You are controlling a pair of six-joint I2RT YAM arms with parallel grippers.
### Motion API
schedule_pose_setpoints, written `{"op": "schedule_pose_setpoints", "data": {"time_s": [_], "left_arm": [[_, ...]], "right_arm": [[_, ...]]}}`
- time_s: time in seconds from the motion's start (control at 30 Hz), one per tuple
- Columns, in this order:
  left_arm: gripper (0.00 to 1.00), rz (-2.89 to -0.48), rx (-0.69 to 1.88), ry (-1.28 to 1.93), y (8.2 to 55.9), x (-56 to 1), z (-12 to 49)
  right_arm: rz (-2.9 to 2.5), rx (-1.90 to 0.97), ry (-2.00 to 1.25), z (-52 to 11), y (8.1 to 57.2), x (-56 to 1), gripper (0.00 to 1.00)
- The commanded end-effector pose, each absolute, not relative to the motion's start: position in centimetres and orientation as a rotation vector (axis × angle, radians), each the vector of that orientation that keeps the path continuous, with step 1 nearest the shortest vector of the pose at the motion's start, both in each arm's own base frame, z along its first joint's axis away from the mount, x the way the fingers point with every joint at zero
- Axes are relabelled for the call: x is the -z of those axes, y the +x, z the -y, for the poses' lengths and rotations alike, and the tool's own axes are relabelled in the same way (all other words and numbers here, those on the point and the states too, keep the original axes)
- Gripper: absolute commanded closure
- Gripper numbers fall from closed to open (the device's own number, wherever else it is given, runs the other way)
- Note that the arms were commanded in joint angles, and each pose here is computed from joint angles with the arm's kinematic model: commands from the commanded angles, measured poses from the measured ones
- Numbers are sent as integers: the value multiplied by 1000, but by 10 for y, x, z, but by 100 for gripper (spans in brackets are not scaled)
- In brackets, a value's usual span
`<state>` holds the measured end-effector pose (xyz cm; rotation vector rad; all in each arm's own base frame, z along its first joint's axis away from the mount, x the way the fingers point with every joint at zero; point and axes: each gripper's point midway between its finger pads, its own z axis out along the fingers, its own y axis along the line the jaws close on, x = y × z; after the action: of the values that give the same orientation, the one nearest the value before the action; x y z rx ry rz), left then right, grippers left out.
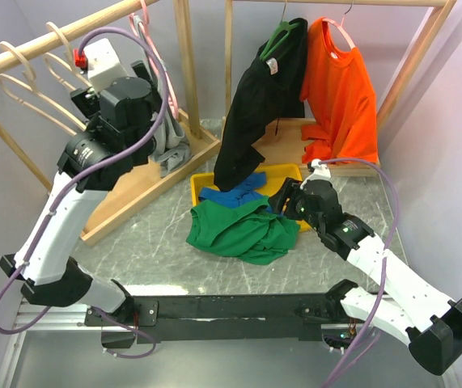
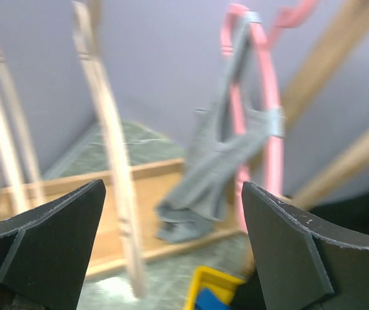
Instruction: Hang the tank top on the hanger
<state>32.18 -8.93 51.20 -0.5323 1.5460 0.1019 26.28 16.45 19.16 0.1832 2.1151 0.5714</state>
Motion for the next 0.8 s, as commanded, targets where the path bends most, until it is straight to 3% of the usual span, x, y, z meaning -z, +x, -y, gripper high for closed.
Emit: {"op": "schedule_pose_setpoints", "data": {"time_s": [0.0,0.1,0.37,0.77], "left_arm": [[8,-1501,-227,-610,308,-523,43],[9,-1523,-262,-625,318,-516,28],[22,-1597,-254,-652,351,-489,2],[36,-1649,-237,-655,379,-472,-5]], "right_arm": [[-2093,-586,177,-165,264,-197,32],[-2097,-591,175,-166,264,-196,32],[-2110,-612,160,-171,263,-198,32],[-2105,-611,155,-167,258,-203,32]]}}
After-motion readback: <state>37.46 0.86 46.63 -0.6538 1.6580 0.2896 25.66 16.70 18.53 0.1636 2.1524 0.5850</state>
